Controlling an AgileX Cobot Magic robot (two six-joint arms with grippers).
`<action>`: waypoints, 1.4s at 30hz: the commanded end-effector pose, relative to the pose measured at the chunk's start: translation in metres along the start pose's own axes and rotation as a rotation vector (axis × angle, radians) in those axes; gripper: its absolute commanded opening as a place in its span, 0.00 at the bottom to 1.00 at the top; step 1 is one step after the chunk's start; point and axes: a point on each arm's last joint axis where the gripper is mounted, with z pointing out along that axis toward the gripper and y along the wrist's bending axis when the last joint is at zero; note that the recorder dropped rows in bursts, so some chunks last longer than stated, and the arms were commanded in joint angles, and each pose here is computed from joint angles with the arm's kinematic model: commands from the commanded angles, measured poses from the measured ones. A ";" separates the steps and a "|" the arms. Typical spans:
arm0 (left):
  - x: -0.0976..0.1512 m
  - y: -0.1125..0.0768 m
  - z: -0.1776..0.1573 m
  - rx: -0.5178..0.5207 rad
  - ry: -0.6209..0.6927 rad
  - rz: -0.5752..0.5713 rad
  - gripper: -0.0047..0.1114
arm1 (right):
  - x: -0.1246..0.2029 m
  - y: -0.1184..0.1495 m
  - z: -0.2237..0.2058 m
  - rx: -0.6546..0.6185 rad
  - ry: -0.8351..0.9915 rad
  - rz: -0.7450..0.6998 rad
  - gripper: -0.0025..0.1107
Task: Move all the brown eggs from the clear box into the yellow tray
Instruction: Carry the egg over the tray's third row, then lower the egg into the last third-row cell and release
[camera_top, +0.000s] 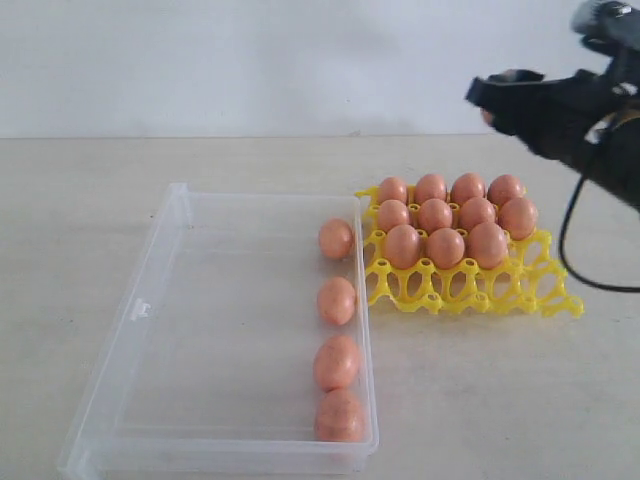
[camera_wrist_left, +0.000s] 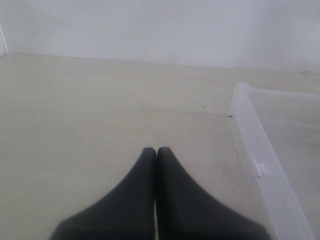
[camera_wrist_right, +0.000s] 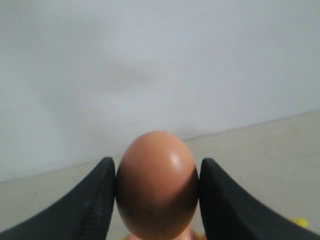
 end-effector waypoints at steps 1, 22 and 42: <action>0.001 0.000 0.000 0.002 0.008 -0.007 0.00 | -0.036 -0.028 -0.015 -0.308 -0.085 0.069 0.02; 0.001 0.000 0.000 0.002 0.008 -0.007 0.00 | 0.032 -0.088 -0.010 -0.228 0.438 -0.171 0.02; 0.001 0.000 0.000 0.002 0.008 -0.007 0.00 | 0.058 -0.112 0.002 -0.114 0.485 -0.204 0.02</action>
